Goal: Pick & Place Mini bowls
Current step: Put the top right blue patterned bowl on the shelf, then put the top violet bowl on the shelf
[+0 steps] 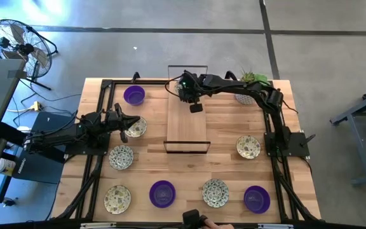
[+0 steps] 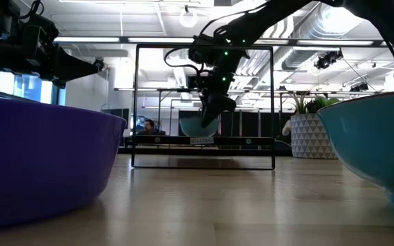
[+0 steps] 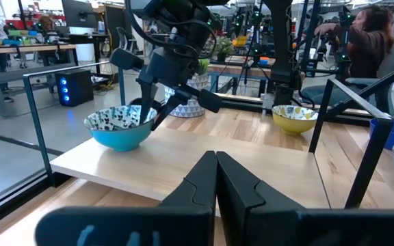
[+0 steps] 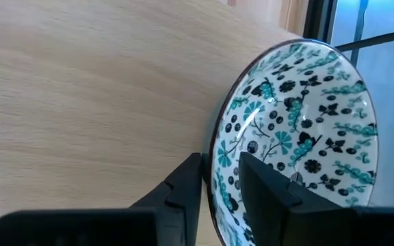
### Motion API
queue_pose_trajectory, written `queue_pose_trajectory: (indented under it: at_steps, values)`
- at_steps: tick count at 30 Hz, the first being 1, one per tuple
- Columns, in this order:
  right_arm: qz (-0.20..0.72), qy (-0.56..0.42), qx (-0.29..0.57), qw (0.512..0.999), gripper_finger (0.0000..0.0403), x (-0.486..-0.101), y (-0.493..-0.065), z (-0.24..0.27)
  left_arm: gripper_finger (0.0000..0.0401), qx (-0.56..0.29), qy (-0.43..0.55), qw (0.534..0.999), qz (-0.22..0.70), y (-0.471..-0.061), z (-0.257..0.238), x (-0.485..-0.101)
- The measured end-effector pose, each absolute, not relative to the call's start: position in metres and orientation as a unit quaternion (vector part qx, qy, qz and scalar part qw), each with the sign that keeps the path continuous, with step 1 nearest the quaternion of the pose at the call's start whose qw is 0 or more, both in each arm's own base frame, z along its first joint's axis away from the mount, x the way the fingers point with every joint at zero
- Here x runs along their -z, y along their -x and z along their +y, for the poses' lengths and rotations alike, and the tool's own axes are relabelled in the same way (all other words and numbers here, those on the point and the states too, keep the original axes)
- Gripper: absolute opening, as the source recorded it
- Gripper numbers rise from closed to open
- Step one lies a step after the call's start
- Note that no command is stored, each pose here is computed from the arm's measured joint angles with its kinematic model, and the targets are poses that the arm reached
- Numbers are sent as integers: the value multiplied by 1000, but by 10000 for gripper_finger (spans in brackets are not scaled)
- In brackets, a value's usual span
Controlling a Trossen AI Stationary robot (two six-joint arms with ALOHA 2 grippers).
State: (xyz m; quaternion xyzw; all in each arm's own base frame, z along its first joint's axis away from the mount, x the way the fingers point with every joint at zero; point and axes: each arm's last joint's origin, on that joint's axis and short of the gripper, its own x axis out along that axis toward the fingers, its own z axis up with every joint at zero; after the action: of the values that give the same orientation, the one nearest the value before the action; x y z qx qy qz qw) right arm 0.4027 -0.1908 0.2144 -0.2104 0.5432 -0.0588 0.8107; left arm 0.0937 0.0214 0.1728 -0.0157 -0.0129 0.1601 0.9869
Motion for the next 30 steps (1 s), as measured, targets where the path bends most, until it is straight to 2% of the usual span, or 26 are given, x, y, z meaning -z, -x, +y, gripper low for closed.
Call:
queue_pose_trajectory:
  at_steps: [10, 18, 23, 27, 30]
  values:
    - [548, 214, 71, 806, 92, -215, -402, -193, 0, -160, 16, 987, -13, -94, 21, -173]
    - [541, 215, 90, 808, 165, -218, -403, -193, 0, -160, 16, 987, -13, -94, 21, -173]
    - [528, 225, 97, 813, 197, -239, -400, -181, 0, -160, 16, 987, -13, -94, 21, -173]
    - [518, 178, 86, 832, 191, -263, -388, -166, 0, -160, 16, 987, -13, -94, 21, -173]
    - [515, 110, 50, 849, 160, -273, -378, -157, 0, -160, 16, 987, -13, -94, 21, -173]
